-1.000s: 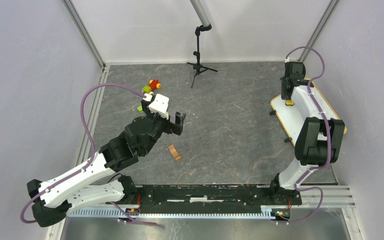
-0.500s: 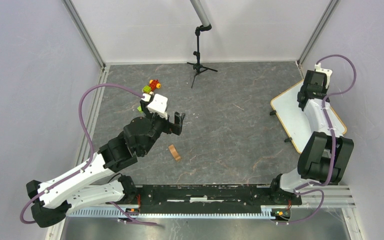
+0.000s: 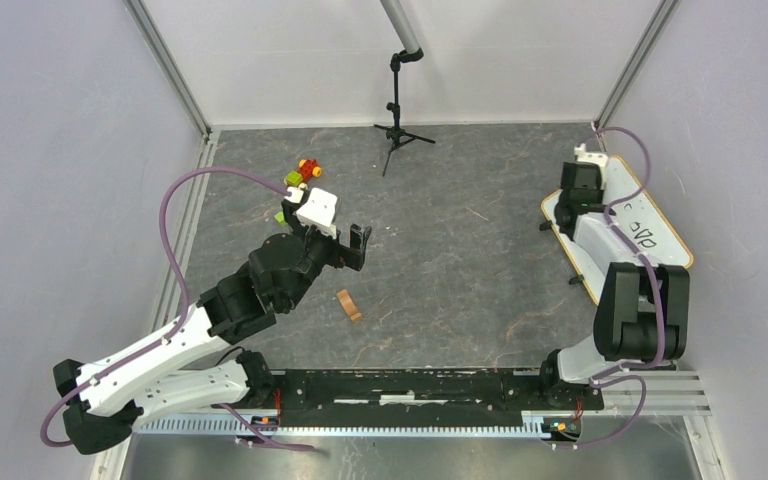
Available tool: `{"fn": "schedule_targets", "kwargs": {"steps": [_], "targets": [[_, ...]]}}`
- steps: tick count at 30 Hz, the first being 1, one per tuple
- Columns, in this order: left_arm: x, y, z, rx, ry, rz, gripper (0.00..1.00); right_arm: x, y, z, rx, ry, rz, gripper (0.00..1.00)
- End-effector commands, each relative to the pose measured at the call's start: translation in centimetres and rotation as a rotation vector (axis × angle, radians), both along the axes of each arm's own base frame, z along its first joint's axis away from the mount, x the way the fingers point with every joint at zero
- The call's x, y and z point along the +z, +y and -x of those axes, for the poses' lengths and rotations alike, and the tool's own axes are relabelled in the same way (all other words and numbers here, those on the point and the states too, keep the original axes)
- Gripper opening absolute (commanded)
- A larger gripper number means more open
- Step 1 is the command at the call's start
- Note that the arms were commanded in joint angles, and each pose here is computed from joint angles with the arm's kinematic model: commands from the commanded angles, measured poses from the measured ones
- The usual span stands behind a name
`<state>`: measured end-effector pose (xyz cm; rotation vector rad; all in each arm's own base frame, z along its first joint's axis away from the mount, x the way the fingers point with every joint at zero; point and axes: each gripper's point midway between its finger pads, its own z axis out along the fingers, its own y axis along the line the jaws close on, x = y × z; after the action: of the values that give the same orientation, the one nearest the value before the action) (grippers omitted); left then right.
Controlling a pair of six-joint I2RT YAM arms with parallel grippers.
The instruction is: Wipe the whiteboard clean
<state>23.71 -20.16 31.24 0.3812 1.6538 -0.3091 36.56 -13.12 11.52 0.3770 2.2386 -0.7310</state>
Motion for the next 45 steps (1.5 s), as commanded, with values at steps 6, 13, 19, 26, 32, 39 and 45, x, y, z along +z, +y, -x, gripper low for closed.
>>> {"fn": "schedule_targets", "kwargs": {"steps": [6, 13, 19, 26, 32, 39, 45], "targets": [[1.1, -0.4, -0.1, -0.010, -0.028, 0.012, 1.00, 2.9, 0.6, 1.3, -0.056, -0.090, 0.055, 0.18], [0.1, -1.7, 0.1, -0.051, 0.011, 0.018, 1.00, 4.6, -4.1, 6.9, -0.280, -0.183, 0.100, 0.18], [-1.0, -3.1, 0.1, -0.083, 0.053, -0.005, 1.00, 5.2, -7.1, 11.3, -0.440, -0.251, 0.156, 0.19], [-1.6, -3.6, -0.1, -0.088, 0.067, -0.019, 1.00, 5.4, -7.6, 11.6, -0.404, -0.344, 0.165, 0.19], [-1.4, -3.3, -0.2, -0.075, 0.058, -0.026, 1.00, 4.7, -6.9, 9.5, -0.301, -0.352, 0.127, 0.19], [-1.7, -3.5, -0.3, -0.076, 0.061, -0.037, 1.00, 2.1, -4.4, 6.6, -0.160, -0.320, 0.034, 0.19], [-1.7, -3.5, -0.2, -0.084, 0.063, -0.033, 1.00, 0.9, -1.1, 5.0, -0.046, -0.240, 0.067, 0.19]]}}
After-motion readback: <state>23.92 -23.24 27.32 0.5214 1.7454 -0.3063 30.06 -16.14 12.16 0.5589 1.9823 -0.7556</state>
